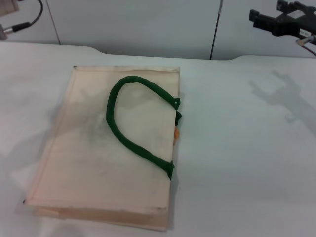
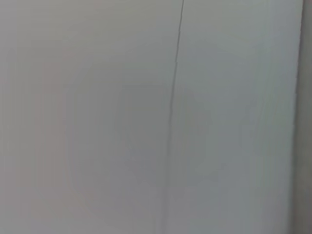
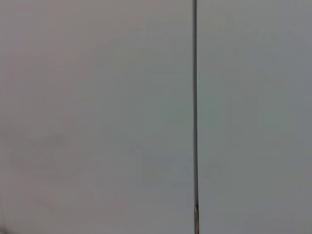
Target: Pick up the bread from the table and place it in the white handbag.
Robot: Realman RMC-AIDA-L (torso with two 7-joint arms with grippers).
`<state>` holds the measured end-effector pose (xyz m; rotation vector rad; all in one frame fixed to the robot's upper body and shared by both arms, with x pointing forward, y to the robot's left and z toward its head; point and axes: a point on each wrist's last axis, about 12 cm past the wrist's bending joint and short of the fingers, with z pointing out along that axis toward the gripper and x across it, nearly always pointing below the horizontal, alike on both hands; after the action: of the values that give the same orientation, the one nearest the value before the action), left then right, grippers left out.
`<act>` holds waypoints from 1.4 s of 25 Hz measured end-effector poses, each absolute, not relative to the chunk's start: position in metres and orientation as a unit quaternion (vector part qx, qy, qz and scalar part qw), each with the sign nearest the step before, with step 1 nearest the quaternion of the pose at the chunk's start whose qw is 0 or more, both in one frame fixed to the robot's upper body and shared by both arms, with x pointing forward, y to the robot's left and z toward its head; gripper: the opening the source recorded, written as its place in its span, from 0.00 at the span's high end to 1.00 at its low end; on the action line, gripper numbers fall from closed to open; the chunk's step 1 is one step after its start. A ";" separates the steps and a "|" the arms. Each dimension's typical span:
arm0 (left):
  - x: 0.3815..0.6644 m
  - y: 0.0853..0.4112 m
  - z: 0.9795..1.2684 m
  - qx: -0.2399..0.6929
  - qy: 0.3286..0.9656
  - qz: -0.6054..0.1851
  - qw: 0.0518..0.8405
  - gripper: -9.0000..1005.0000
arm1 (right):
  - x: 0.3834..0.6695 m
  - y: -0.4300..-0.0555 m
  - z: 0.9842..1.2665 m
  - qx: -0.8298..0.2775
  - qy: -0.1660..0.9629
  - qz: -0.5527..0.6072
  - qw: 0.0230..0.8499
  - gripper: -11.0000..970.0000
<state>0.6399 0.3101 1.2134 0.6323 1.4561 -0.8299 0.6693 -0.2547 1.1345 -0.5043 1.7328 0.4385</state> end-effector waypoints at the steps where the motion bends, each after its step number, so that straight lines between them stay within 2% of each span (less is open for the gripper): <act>1: 0.636 0.312 1.208 0.276 0.620 -0.345 0.648 0.23 | 0.668 -0.255 1.133 -0.214 0.743 0.190 0.605 0.08; 4: 0.625 0.316 1.193 0.262 0.587 -0.300 0.705 0.23 | 0.663 -0.261 1.126 -0.202 0.729 0.181 0.628 0.08; 9: 0.616 0.315 1.172 0.240 0.566 -0.234 0.753 0.23 | 0.651 -0.271 1.108 -0.186 0.715 0.145 0.658 0.08; 17: 0.603 0.324 1.136 0.075 0.553 -0.214 0.802 0.23 | 0.625 -0.288 1.087 -0.082 0.678 0.116 0.721 0.08; 23: 0.601 0.308 1.111 -0.009 0.562 -0.193 0.804 0.23 | 0.608 -0.300 1.075 -0.004 0.668 0.113 0.735 0.08; 29: 0.599 0.287 1.101 -0.020 0.572 -0.226 0.788 0.23 | 0.601 -0.298 1.067 0.001 0.676 0.116 0.728 0.08; 35: 0.595 0.284 1.097 -0.007 0.579 -0.220 0.785 0.23 | 0.598 -0.298 1.063 -0.006 0.681 0.107 0.725 0.08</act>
<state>0.5954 0.2838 1.0967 -0.0145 1.2495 -0.4739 0.5977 -0.2976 1.0628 -0.0126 1.5016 0.2357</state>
